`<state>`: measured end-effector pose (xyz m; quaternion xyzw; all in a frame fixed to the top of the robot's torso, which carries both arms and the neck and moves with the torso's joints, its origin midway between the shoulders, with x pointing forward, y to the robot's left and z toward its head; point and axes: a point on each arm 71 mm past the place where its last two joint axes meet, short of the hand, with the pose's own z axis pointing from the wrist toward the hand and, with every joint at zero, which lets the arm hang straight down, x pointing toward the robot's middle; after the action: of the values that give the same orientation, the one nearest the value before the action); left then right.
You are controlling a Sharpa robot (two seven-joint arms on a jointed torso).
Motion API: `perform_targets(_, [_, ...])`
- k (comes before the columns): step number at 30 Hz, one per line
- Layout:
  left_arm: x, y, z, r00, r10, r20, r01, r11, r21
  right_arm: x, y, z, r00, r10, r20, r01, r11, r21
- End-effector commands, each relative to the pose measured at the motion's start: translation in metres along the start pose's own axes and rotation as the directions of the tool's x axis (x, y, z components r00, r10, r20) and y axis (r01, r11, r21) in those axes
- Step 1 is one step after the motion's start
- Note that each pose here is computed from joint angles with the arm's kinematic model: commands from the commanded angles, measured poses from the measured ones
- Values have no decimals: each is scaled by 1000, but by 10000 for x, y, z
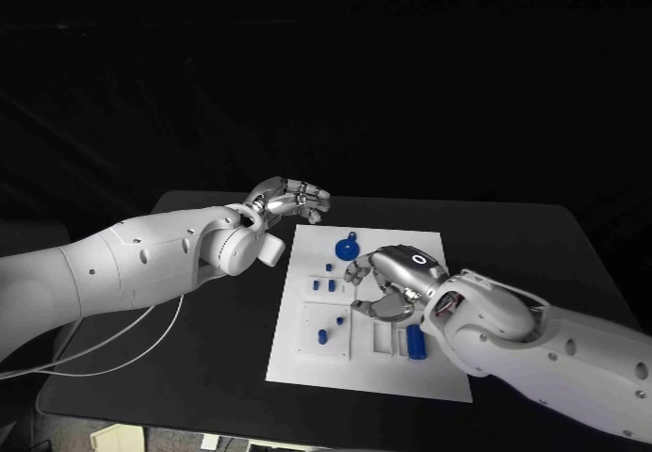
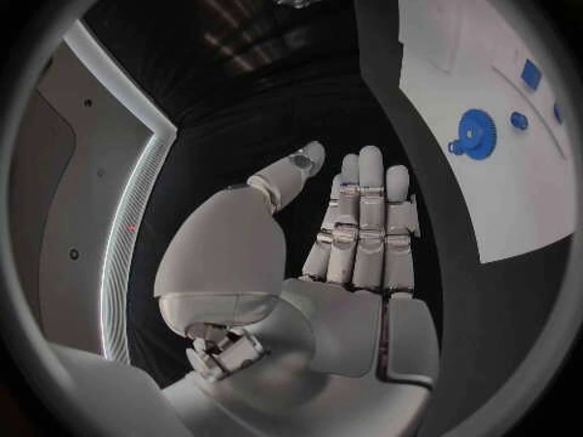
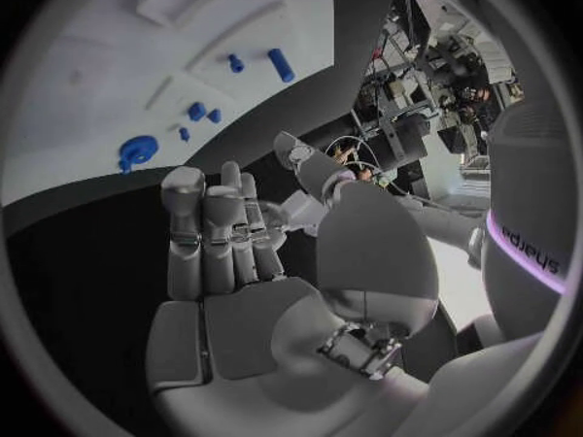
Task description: Assemble the parts on the task board
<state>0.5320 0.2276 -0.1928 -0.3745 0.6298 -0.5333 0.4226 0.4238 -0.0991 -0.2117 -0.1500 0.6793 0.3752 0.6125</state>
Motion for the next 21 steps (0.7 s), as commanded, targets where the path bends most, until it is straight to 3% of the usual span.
perform_targets(1, [4, -11, -3, 1000, -9, -12, 9, 1000, 5, -144, -222, -78, 977, 213, -22, -209, 972, 109])
perform_targets(5, [-14, -6, -7, 1000, -8, -7, 8, 1000, 4, -275, -518, -223, 957, 286, -37, -271, 935, 230])
perform_targets(7, [-16, -4, -6, 1000, -7, -6, 7, 1000, 4, -302, -653, -287, 945, 317, -84, -278, 910, 309])
perform_targets(9, [-12, -4, -4, 1000, -7, -7, 7, 1000, 4, -328, -753, -346, 929, 363, -74, -312, 874, 371])
perform_targets(11, [-3, -5, -1, 1000, -8, -9, 8, 1000, 4, -268, -829, -431, 904, 400, -154, -295, 840, 455])
perform_targets(15, [-1, 0, 0, 1000, -8, -11, 8, 1000, 3, -154, -985, -607, 854, 447, -265, -202, 756, 623])
perform_targets(21, [9, 2, -3, 1000, -10, -15, 10, 1000, 2, -95, -1007, -736, 823, 466, -324, -144, 724, 675])
